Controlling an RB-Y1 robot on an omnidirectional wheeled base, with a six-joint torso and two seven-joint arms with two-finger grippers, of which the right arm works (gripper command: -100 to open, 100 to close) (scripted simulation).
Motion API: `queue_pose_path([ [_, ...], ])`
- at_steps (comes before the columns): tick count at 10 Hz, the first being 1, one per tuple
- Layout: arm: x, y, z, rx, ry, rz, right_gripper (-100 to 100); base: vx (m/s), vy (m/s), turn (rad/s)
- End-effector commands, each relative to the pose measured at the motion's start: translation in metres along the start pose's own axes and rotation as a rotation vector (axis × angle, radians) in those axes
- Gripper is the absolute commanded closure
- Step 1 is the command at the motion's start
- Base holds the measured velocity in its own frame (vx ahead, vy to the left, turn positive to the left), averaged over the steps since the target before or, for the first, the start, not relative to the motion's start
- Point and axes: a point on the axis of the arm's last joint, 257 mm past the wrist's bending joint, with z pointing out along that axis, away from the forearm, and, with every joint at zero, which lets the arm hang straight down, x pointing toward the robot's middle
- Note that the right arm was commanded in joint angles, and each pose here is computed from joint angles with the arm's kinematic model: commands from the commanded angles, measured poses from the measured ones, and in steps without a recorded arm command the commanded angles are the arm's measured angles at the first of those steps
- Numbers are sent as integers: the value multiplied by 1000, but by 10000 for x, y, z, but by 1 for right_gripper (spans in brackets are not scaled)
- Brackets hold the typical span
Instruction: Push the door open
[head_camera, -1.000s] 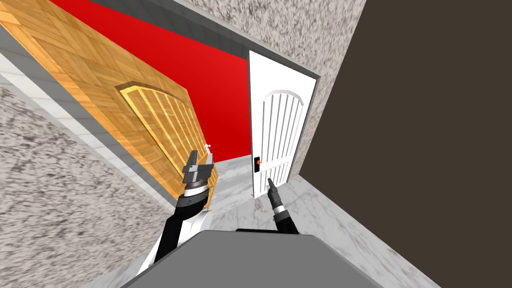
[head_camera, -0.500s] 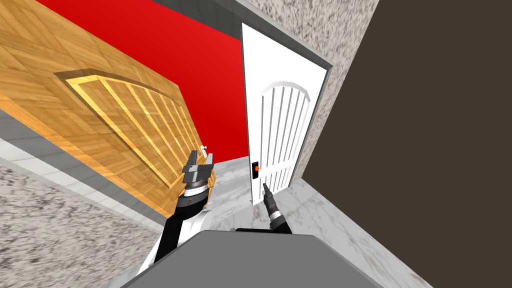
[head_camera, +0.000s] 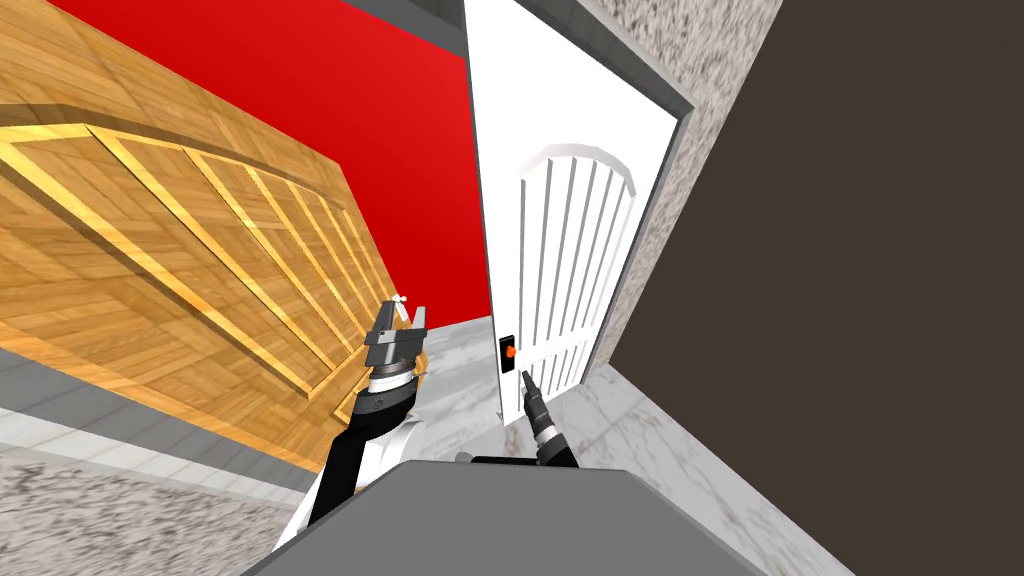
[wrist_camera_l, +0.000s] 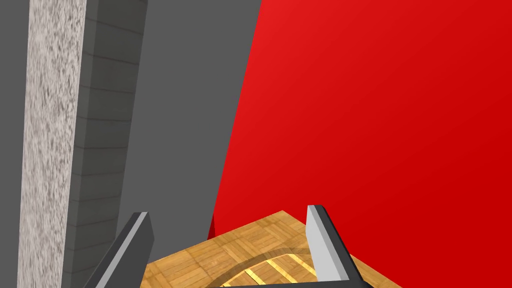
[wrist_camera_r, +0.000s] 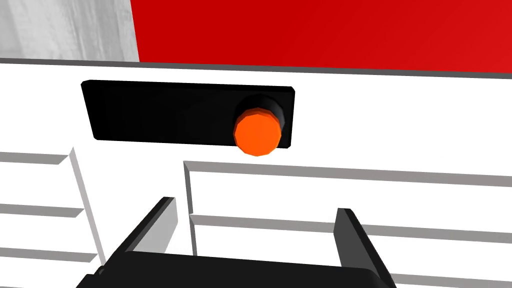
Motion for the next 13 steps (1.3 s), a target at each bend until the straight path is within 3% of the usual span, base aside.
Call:
queue_pose_path([
  [1, -15, -11, 33, 1, -2, 1, -100, 161, 68, 20],
  [6, -80, -48, 190, 5, -16, 5, -100, 187, 90, 24],
  [8, -85, -48, 195, 5, -16, 5, -100, 121, 24, 9],
  [9, -85, -48, 195, 5, -16, 5, 100, -8, 0, -4],
  [13, -85, -48, 195, 5, -16, 5, 100, -9, -2, 4],
])
